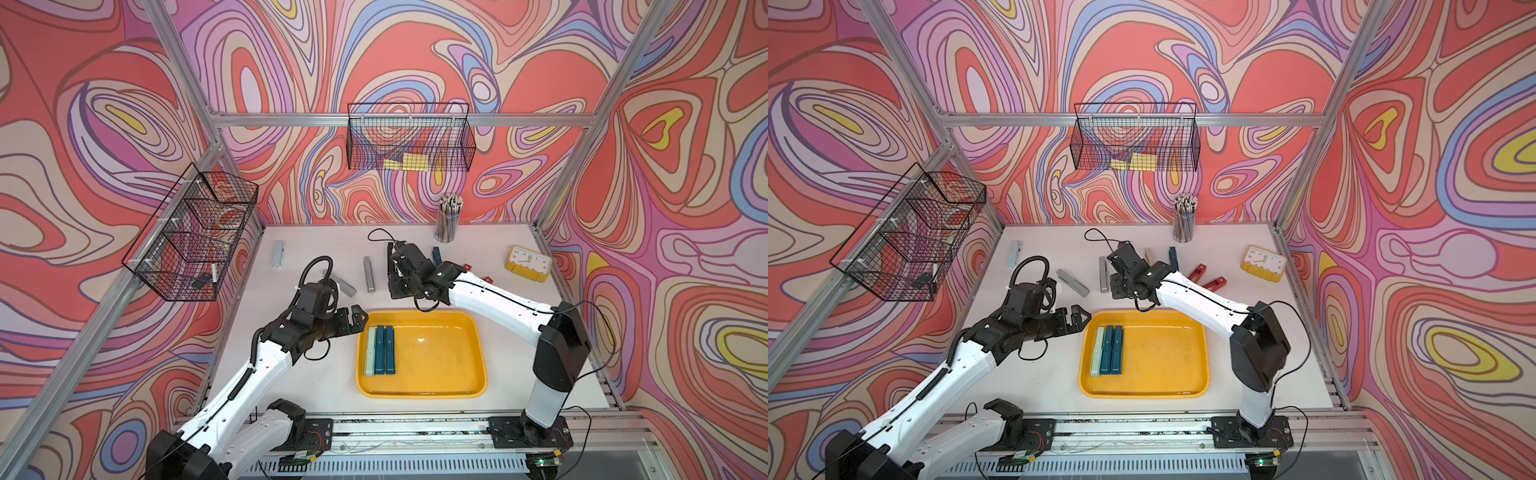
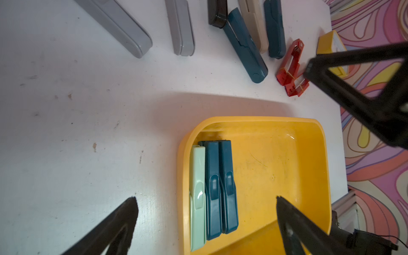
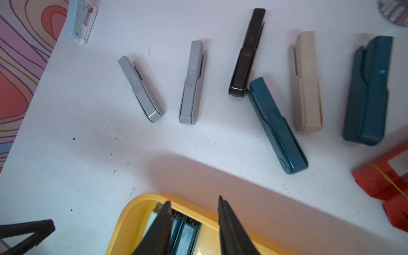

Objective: Put the pruning pliers into the storage box
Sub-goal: Place the pruning pliers in the storage box, then pick up the pruning pliers from the center of the board.

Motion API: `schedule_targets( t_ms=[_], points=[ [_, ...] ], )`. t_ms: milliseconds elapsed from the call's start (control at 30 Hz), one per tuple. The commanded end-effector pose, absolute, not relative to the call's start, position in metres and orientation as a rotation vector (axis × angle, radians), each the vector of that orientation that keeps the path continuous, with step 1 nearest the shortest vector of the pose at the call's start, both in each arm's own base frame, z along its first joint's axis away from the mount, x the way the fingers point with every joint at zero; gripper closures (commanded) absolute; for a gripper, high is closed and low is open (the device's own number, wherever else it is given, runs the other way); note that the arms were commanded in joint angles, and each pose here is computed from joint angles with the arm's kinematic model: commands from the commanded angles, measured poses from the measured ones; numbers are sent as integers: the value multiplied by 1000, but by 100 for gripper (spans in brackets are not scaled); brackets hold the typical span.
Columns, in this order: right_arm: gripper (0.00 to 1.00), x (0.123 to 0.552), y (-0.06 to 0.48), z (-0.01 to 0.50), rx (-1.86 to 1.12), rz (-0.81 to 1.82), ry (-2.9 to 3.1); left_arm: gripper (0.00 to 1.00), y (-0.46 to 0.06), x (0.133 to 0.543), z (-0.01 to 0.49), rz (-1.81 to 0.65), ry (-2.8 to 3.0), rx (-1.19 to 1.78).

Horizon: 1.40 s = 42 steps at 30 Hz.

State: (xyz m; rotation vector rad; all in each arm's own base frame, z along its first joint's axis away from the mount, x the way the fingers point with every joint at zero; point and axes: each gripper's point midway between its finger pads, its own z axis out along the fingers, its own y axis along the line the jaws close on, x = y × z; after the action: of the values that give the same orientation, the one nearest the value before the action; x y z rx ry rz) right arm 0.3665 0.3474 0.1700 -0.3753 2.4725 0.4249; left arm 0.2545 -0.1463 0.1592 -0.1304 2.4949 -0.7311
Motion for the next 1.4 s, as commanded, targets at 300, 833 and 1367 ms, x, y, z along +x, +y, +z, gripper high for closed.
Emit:
schedule_targets(
  t_ms=[300, 833, 1367],
  points=[
    [38, 434, 396, 124, -469, 570, 2509, 1, -136, 309, 204, -1221, 2209, -278],
    [31, 460, 413, 69, -446, 555, 2578, 1, -123, 321, 166, -1208, 2263, -420],
    [20, 455, 293, 114, -482, 521, 2557, 1, -124, 319, 143, -1244, 2285, -467]
  ],
)
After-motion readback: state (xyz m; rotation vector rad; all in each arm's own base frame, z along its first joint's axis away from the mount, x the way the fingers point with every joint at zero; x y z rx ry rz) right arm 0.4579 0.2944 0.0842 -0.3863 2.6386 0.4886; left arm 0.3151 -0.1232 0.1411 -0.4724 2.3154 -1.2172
